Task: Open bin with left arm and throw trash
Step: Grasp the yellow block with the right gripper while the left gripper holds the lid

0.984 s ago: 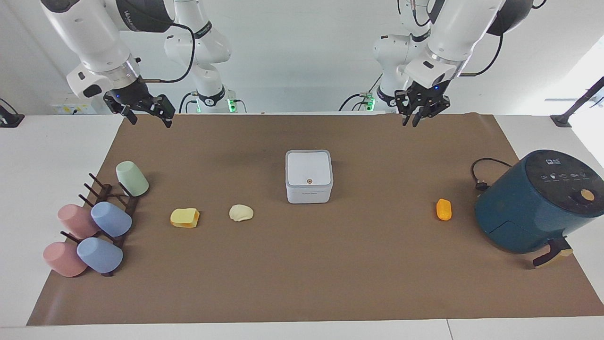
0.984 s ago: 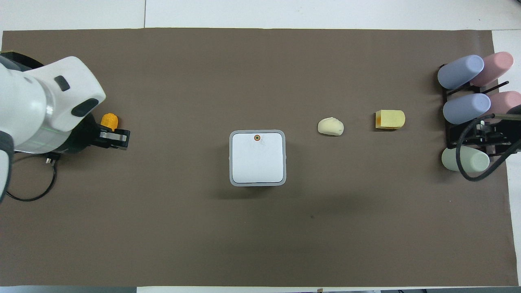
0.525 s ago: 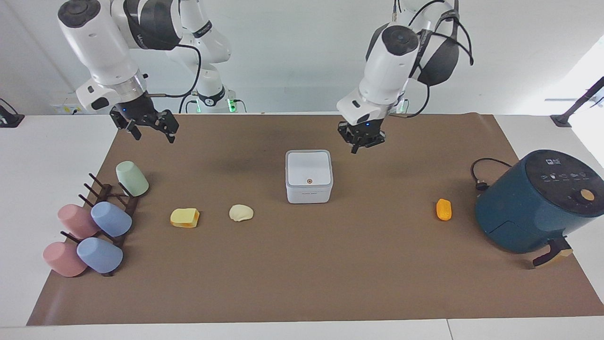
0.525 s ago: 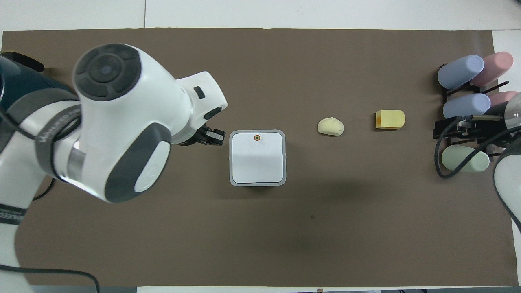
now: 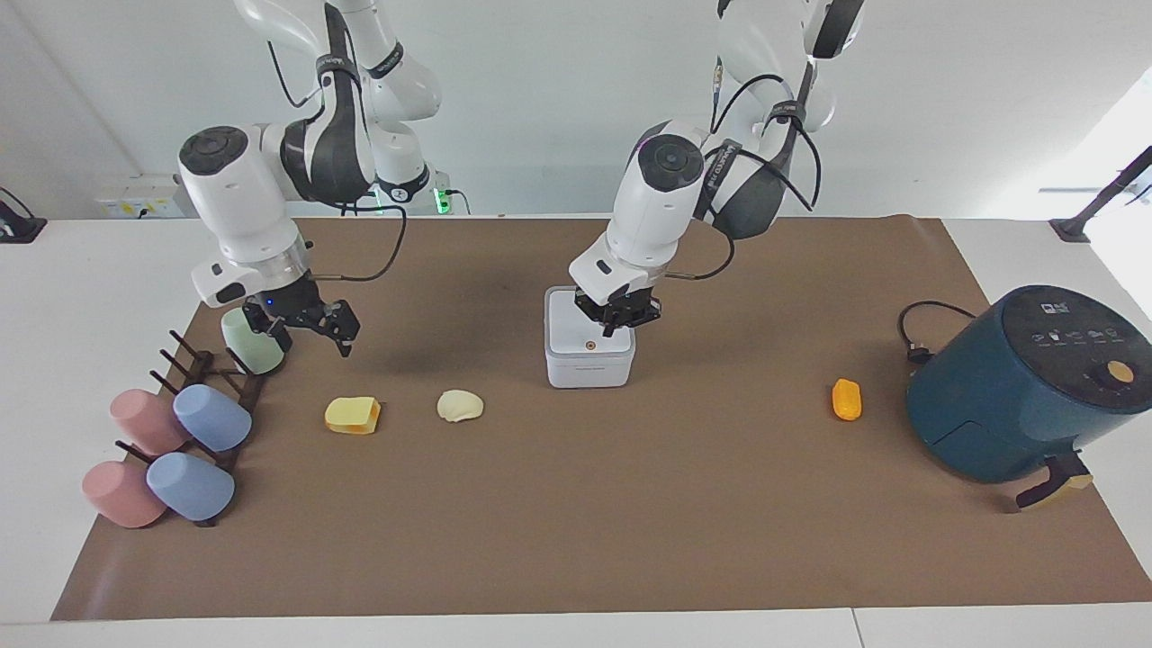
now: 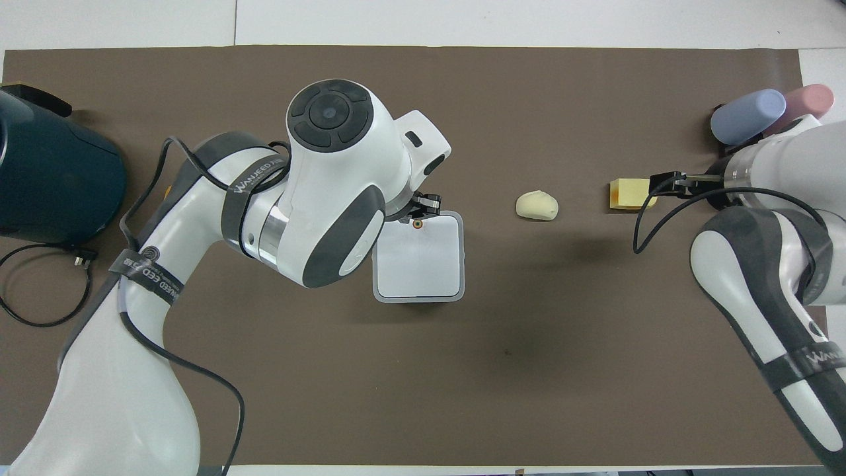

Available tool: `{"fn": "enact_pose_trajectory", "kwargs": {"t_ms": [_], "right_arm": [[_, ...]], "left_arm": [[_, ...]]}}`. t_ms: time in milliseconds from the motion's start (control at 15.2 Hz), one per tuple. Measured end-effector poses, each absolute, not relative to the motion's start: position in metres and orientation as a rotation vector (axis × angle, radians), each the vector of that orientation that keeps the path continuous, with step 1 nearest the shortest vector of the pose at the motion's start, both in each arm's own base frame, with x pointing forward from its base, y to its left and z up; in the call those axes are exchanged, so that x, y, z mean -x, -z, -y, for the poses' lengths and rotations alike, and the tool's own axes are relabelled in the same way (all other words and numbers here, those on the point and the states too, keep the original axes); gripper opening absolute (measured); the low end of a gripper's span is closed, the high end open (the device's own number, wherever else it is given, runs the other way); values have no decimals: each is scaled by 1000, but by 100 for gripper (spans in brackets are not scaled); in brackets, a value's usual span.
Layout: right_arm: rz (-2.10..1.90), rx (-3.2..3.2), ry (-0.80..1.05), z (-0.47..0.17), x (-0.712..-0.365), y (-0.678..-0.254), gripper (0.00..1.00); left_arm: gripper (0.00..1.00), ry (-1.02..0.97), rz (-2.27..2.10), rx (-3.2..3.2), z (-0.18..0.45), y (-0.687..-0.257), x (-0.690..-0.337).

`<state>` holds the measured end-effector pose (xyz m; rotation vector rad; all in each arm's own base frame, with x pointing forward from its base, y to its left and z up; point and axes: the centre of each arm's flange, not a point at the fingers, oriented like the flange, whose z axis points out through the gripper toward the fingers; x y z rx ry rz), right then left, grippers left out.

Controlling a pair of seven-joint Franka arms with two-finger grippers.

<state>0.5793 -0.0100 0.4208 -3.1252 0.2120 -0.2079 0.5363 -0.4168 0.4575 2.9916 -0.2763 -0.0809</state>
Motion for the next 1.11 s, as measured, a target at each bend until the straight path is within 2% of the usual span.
{"fn": "enact_pose_trajectory", "kwargs": {"t_ms": [131, 459, 1115], "right_arm": [[-221, 3123, 224, 14, -582, -398, 100], [-284, 3114, 290, 36, -565, -340, 100], [-107, 3104, 387, 6, -577, -295, 100]], "left_arm": [[1, 75, 234, -2990, 422, -453, -536], [1, 55, 189, -2981, 429, -444, -538], [1, 93, 179, -2998, 431, -424, -536]]}}
